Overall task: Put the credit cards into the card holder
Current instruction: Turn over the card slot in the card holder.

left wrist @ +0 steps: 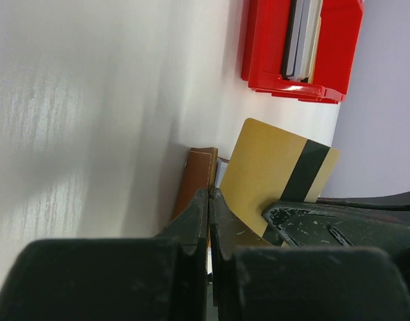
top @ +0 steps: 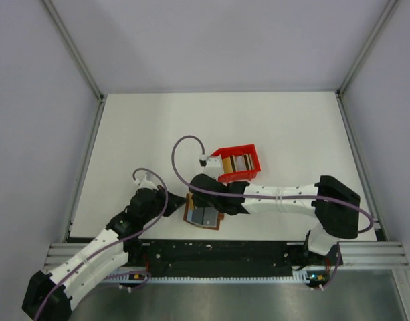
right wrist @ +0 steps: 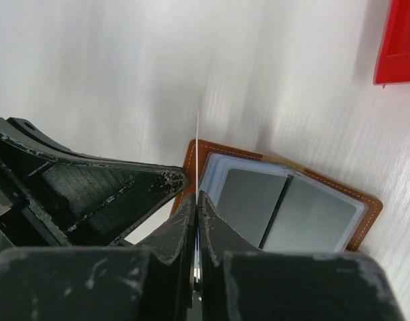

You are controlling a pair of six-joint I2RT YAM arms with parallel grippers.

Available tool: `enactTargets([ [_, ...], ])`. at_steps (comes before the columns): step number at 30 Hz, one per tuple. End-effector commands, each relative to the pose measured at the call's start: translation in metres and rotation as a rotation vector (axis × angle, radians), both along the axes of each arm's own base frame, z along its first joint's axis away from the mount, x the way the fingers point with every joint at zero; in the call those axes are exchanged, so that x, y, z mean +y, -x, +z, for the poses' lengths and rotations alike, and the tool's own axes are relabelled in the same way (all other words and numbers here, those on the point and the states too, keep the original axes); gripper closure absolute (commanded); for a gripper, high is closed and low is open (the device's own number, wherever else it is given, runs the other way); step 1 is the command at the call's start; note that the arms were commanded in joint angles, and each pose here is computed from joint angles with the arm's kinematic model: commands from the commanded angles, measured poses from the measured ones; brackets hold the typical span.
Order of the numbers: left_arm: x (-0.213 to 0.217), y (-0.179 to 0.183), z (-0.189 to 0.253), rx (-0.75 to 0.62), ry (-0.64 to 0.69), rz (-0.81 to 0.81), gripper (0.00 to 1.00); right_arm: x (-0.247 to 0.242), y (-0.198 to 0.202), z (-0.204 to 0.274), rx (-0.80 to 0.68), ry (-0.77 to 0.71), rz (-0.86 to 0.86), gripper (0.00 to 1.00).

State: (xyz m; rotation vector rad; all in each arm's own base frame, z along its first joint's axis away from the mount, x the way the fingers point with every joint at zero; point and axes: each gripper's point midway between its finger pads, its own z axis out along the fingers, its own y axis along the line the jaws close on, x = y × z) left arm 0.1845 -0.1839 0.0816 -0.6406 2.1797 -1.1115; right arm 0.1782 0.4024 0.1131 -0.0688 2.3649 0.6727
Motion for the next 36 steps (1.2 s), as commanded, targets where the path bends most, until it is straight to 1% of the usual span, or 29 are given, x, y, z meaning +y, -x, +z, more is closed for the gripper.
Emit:
enactTargets([
  [1, -0.004, -0.003, 0.014, -0.052, 0.024, -0.016, 1.00, 0.019, 0.007, 0.005, 0.022, -0.047, 0.020, 1.00],
  [7, -0.006, -0.003, 0.016, -0.058, 0.045, -0.018, 1.00, 0.008, 0.009, -0.013, 0.033, 0.023, 0.003, 1.00],
  [9, -0.006, -0.004, 0.017, -0.063, 0.041, -0.016, 1.00, 0.003, 0.009, -0.009, -0.011, 0.052, -0.004, 1.00],
  [12, -0.004, -0.004, 0.015, -0.059, 0.032, -0.008, 1.00, 0.001, 0.008, 0.003, -0.051, 0.052, -0.006, 1.00],
  [22, 0.009, -0.002, -0.011, -0.003, -0.032, 0.039, 1.00, 0.002, 0.006, 0.051, -0.165, -0.037, 0.078, 1.00],
  [23, 0.014, -0.004, -0.016, 0.000, -0.053, 0.072, 1.00, -0.001, 0.005, 0.052, -0.171, -0.029, 0.080, 1.00],
  [25, 0.020, -0.003, -0.027, 0.022, -0.076, 0.095, 1.00, -0.005, 0.006, 0.049, -0.160, -0.031, 0.081, 1.00],
  [27, 0.026, -0.002, -0.037, 0.038, -0.095, 0.118, 1.00, -0.015, 0.006, 0.037, -0.122, -0.030, 0.069, 1.00],
  [30, 0.034, 0.001, -0.056, 0.078, -0.108, 0.159, 1.00, -0.022, 0.009, 0.021, -0.060, -0.054, 0.099, 1.00],
  [32, 0.035, 0.002, -0.062, 0.085, -0.097, 0.170, 1.00, -0.026, 0.011, 0.017, -0.033, -0.098, 0.132, 1.00],
  [36, 0.033, 0.000, -0.059, 0.074, -0.088, 0.172, 1.00, -0.030, 0.018, 0.004, 0.042, -0.211, 0.206, 1.00],
])
